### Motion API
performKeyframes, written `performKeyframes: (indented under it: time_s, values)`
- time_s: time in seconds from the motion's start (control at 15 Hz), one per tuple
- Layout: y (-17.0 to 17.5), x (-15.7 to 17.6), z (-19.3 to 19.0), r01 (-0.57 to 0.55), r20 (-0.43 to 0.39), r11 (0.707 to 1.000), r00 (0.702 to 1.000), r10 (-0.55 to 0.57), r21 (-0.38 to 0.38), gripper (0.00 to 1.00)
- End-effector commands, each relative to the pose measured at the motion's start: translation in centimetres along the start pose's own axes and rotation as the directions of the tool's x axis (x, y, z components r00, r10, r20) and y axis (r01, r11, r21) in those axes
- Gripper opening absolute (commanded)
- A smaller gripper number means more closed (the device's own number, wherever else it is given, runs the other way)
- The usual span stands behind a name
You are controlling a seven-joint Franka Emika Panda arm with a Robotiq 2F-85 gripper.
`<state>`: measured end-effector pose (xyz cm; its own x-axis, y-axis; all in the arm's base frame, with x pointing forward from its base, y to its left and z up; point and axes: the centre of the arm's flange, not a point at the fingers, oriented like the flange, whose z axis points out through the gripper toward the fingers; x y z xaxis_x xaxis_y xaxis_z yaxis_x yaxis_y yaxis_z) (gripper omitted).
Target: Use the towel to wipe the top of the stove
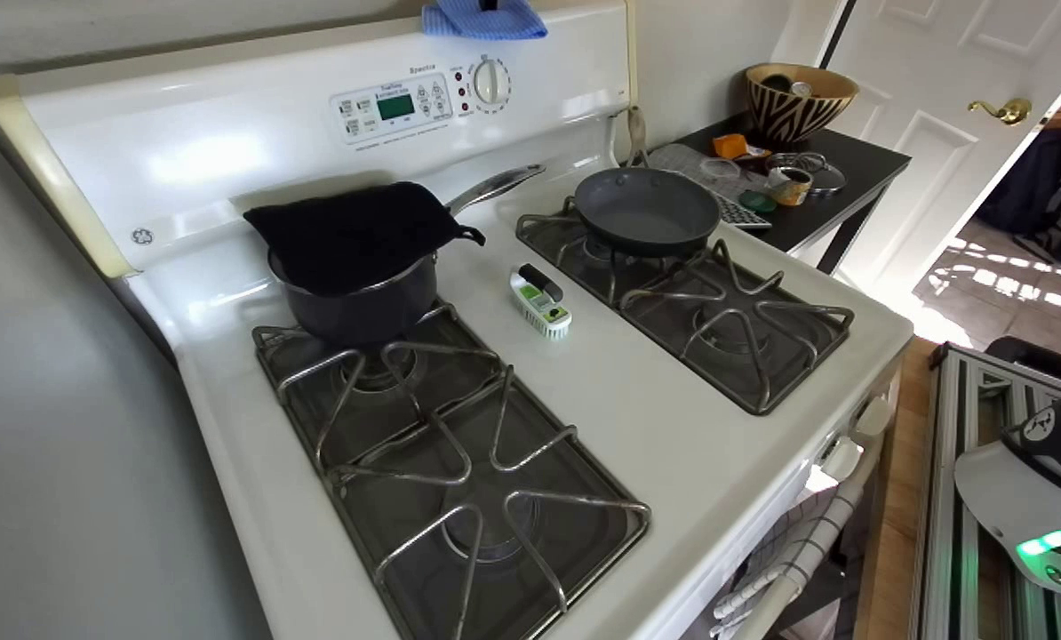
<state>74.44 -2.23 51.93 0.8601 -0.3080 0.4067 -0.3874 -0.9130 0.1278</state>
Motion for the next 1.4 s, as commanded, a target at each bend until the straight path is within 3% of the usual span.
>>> performKeyframes:
  time_s: [0.0, 0.27, 0.47, 1.0, 1.33]
  values:
    - [-3.4, -0.2, 2.0, 0.041, 0.076, 0.999, 0.996, -0.044, 0.036, 0.0]
    - [-5.1, -0.3, 2.0, 0.072, 0.077, 0.996, 0.994, -0.075, 0.047, 0.0]
    - [-4.7, -0.3, 2.1, 0.072, 0.087, 0.997, 0.993, -0.075, 0.029, 0.0]
    - [0.4, -1.5, 1.3, 0.036, 0.106, 0.999, 0.994, -0.034, -0.019, 0.0]
    - [5.4, -1.3, 1.6, -0.027, 0.115, 0.998, 0.993, 0.034, -0.065, 0.0]
